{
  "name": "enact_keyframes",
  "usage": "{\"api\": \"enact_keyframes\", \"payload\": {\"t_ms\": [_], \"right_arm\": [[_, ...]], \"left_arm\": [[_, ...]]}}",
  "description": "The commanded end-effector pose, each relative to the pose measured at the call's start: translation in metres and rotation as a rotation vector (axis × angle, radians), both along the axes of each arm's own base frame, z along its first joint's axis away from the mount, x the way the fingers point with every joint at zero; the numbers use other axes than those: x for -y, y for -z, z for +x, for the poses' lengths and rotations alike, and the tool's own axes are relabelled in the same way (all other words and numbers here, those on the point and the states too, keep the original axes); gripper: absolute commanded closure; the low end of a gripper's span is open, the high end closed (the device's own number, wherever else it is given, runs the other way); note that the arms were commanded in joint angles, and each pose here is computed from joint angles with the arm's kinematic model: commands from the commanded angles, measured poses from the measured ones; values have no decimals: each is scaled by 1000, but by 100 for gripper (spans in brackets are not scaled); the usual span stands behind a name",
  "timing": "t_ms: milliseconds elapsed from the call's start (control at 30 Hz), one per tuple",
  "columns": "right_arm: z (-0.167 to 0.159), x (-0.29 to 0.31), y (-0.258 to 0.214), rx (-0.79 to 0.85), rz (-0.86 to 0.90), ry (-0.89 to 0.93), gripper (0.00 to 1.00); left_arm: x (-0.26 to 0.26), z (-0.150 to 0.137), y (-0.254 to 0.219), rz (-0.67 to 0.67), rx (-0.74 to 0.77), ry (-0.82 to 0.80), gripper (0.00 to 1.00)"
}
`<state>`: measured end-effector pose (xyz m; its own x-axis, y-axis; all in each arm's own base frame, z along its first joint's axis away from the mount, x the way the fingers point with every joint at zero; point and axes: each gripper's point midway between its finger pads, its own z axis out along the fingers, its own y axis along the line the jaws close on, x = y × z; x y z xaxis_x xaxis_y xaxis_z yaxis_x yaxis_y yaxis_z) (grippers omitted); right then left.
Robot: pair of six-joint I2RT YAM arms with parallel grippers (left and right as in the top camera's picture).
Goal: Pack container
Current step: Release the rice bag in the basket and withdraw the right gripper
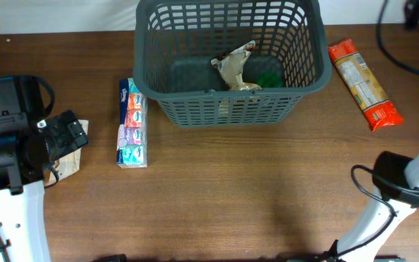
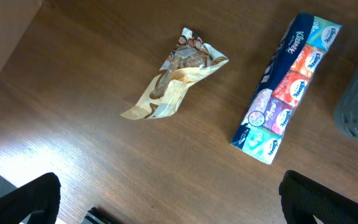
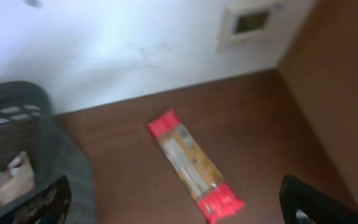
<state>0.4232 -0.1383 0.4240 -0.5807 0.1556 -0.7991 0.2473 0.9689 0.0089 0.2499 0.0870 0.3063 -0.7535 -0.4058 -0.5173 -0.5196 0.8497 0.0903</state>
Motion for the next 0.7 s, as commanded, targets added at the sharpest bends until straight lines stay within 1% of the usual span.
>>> {"api": "enact_keyframes", "payload": {"t_ms": [0, 133, 233, 333, 400, 500, 667], "right_arm": [[-3, 13, 5, -6, 32, 19, 1], [-3, 20, 12, -26, 36, 33, 1], [5, 25, 9, -28, -75, -42, 1], [10, 41, 21, -78, -118, 5, 1], [17, 49, 37, -129, -127, 14, 1], [31, 55, 69, -207, -132, -21, 1], [64, 56, 115, -251, -132, -67, 1]], "left_arm": [[0, 0, -2, -6, 6, -4, 0], [0, 0, -2, -6, 4, -4, 0], [0, -2, -1, -7, -6, -4, 0], [0, -2, -1, -7, -6, -4, 0], [0, -2, -1, -7, -6, -4, 0], [0, -2, -1, -7, -6, -4, 0], [0, -2, -1, -8, -6, -4, 0]]}}
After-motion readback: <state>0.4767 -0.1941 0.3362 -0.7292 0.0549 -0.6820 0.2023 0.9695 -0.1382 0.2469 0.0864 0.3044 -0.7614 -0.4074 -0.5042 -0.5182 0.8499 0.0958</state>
